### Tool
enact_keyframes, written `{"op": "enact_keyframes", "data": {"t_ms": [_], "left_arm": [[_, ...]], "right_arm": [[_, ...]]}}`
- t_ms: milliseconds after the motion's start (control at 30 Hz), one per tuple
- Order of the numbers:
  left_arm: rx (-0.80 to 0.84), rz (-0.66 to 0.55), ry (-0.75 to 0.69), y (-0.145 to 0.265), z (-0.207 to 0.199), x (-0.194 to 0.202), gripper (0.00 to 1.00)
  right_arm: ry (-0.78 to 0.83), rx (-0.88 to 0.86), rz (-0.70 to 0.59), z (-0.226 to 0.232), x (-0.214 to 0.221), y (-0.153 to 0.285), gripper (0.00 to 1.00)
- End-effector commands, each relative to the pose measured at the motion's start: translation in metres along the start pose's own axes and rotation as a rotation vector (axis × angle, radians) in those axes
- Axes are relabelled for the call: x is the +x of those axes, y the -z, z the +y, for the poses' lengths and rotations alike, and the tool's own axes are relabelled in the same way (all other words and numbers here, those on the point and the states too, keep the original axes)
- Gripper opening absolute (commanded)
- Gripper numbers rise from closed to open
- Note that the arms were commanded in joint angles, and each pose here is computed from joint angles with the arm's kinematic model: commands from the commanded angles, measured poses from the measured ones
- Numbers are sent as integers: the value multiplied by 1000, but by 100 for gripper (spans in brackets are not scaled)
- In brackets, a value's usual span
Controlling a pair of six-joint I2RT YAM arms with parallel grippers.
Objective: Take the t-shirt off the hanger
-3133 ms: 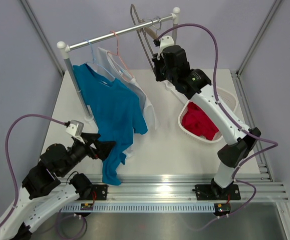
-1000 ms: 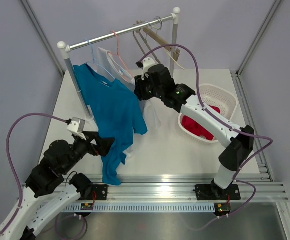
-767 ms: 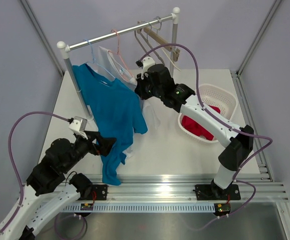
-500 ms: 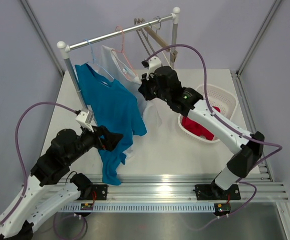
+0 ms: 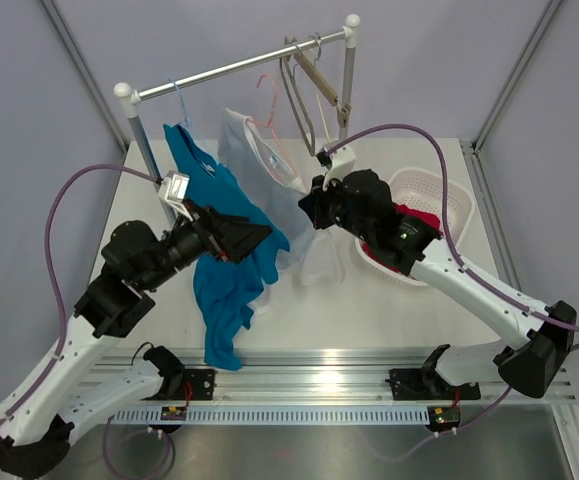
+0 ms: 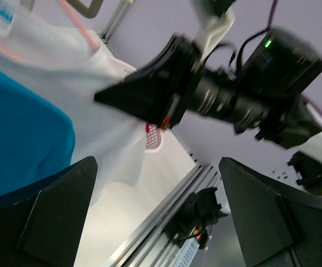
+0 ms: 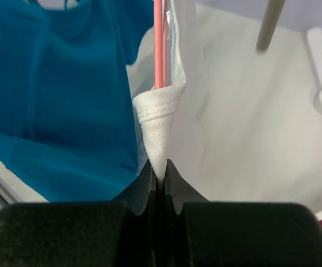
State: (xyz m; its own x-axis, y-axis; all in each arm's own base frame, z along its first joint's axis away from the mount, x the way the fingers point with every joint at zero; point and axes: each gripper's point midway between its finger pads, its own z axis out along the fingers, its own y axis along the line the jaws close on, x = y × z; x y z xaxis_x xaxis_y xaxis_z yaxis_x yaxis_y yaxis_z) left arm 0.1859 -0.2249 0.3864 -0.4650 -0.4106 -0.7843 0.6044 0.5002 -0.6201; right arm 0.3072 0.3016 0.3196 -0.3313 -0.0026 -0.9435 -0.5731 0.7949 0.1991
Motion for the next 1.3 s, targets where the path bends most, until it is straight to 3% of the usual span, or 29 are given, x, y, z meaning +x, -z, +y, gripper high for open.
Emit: {"op": "enact_keyframes", "data": {"t_ms": [0, 67, 100, 133, 167, 300, 533, 700, 800, 900, 933, 967, 1100, 1133, 1233, 1267], "left_arm": [[101, -95, 62, -16, -31, -36, 97], [70, -95, 102, -33, -25, -39, 92], [61, -93, 116, -40, -24, -40, 86], [58, -102, 127, -45, -26, -46, 71], [56, -94, 149, -51, -26, -46, 67], [29, -68, 148, -81, -24, -47, 67], [-45, -29, 149, -129, -16, -27, 71], [28, -22, 153, -148, -37, -16, 68], [57, -22, 141, -159, -45, -10, 56], [42, -26, 145, -162, -40, -7, 24], [39, -25, 148, -161, -37, -4, 7], [48, -30, 155, -158, -40, -5, 0], [130, -39, 186, -139, -61, -14, 0], [154, -57, 187, -127, -69, -22, 0], [178, -114, 192, -102, -76, -37, 0], [185, -130, 194, -96, -77, -40, 0]], "right_arm": [[-42, -19, -87, 9, -12, 15, 0], [-49, -19, -88, 11, -5, 28, 0], [-48, -16, -86, 12, -2, 32, 0], [-48, -31, -89, 19, 0, 44, 0], [-49, -22, -92, 18, 2, 49, 0], [-50, -7, -76, 17, 24, 70, 0], [-76, -10, -116, 10, 24, 109, 0], [-79, -11, -98, 7, 37, 119, 0], [-88, -13, -88, 7, 45, 122, 0], [-107, -26, -88, 8, 49, 126, 0], [-113, -26, -86, 7, 51, 127, 0], [-113, -26, -80, 7, 53, 127, 0], [-129, -67, -38, 13, 66, 132, 53], [-142, -86, -37, 16, 66, 136, 73], [-170, -196, -9, 33, 77, 146, 94], [-176, -233, 12, 38, 84, 149, 95]]}}
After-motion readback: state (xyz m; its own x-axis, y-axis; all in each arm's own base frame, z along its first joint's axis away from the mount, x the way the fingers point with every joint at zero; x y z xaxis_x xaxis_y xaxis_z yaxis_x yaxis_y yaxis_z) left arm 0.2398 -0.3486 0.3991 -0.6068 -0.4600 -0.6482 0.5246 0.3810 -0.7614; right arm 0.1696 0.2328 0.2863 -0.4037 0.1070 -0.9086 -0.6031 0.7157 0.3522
